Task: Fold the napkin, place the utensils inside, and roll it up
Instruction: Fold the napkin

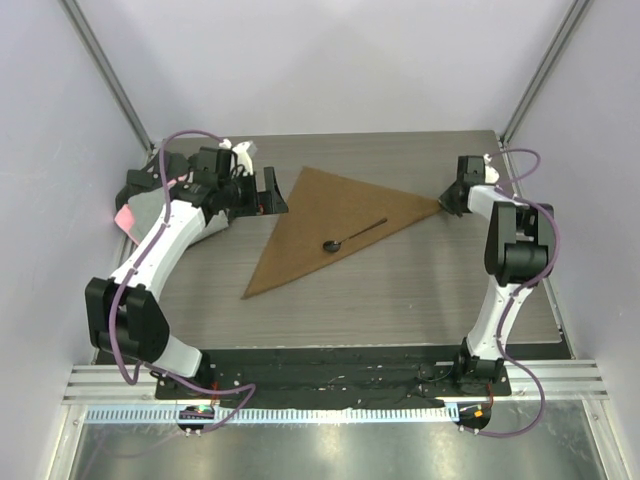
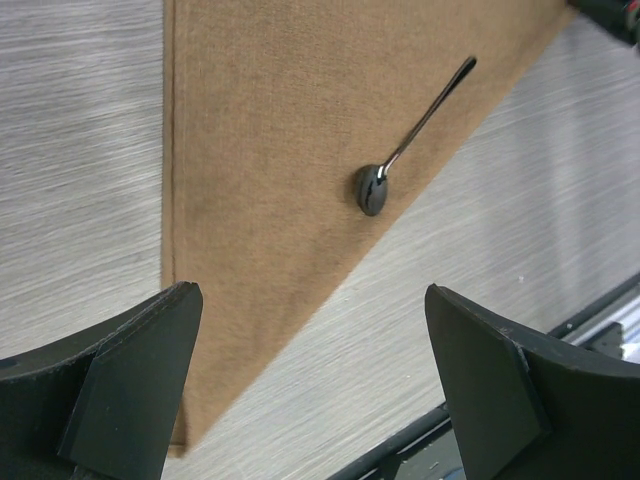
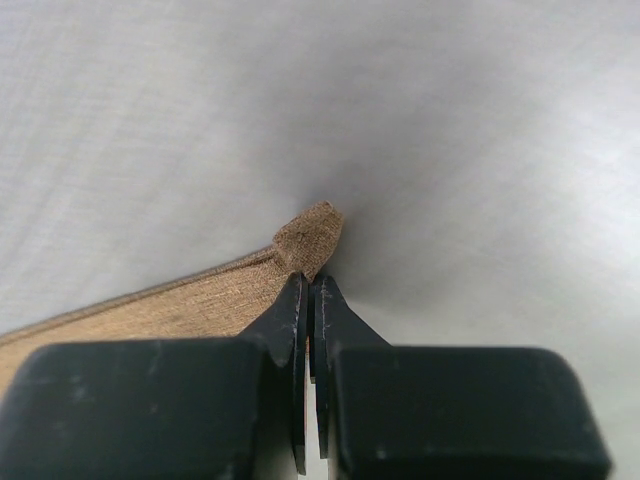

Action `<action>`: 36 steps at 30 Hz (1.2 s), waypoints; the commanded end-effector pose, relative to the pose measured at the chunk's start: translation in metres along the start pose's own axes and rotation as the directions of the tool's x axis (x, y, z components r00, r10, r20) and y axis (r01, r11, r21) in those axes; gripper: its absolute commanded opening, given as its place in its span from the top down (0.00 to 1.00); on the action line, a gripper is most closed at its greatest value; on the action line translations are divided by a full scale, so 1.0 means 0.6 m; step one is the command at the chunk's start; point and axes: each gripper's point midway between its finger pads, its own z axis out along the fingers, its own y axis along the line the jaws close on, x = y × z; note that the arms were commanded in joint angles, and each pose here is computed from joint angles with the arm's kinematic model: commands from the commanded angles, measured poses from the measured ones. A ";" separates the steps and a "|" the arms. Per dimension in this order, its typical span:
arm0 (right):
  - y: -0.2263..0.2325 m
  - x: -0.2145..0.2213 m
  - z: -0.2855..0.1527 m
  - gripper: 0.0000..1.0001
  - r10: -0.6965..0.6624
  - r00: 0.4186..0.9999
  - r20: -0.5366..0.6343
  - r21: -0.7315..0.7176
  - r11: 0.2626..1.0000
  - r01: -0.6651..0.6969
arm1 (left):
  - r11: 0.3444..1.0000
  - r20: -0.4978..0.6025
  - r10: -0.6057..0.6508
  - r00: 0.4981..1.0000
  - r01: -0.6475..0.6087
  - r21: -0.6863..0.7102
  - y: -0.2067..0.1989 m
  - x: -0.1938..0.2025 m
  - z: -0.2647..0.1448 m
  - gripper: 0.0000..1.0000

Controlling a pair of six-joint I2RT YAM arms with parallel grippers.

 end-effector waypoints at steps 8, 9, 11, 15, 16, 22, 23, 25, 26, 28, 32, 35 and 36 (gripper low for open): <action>-0.112 0.010 -0.069 0.99 -0.065 0.997 0.048 0.151 0.987 0.057 | 0.993 0.093 0.016 0.996 -0.027 0.116 -0.048 -0.028 -0.033 0.00; -0.111 0.013 -0.071 0.99 -0.064 0.997 0.047 0.137 0.989 0.057 | 0.993 0.094 0.016 0.995 -0.027 0.114 -0.047 -0.028 -0.033 0.00; -0.096 0.006 -0.079 0.99 -0.060 0.996 0.066 0.091 0.994 0.054 | 0.993 0.102 0.020 0.995 -0.031 0.110 -0.046 -0.030 -0.036 0.00; -0.078 0.005 -0.093 0.99 -0.056 0.995 0.082 0.020 0.998 0.054 | 0.994 0.105 0.025 0.994 -0.036 0.103 -0.045 -0.031 -0.036 0.00; -0.071 0.004 -0.095 0.99 -0.056 0.994 0.090 0.002 0.998 0.056 | 0.994 0.109 0.026 0.994 -0.037 0.103 -0.045 -0.033 -0.037 0.00; -0.052 -0.004 -0.122 0.99 -0.061 0.989 0.138 -0.053 0.996 0.069 | 0.994 0.114 0.029 0.993 -0.041 0.104 -0.046 -0.034 -0.039 0.00; -0.051 -0.007 -0.125 0.99 -0.065 0.987 0.144 -0.054 0.996 0.073 | 0.994 0.115 0.029 0.993 -0.041 0.103 -0.045 -0.034 -0.039 0.00; -0.041 -0.014 -0.131 0.99 -0.069 0.985 0.157 -0.071 0.994 0.081 | 0.994 0.114 0.030 0.993 -0.042 0.104 -0.047 -0.033 -0.039 0.00; -0.036 -0.015 -0.133 0.99 -0.076 0.984 0.161 -0.078 0.993 0.090 | 0.994 0.117 0.029 0.993 -0.042 0.105 -0.048 -0.034 -0.041 0.00; -0.020 -0.017 -0.140 0.99 -0.086 0.982 0.168 -0.104 0.989 0.104 | 0.994 0.121 0.032 0.992 -0.045 0.103 -0.047 -0.035 -0.043 0.00; 0.030 -0.003 -0.160 0.99 -0.130 0.972 0.194 -0.157 0.974 0.162 | 0.994 0.128 0.039 0.991 -0.051 0.094 -0.046 -0.037 -0.046 0.00; 0.075 0.010 -0.180 0.99 -0.180 0.957 0.226 -0.188 0.956 0.224 | 0.995 0.129 0.036 0.991 -0.047 0.084 -0.045 -0.038 -0.048 0.00; 0.087 0.014 -0.185 0.99 -0.201 0.951 0.235 -0.193 0.949 0.248 | 0.996 0.128 0.034 0.991 -0.045 0.081 -0.044 -0.038 -0.048 0.00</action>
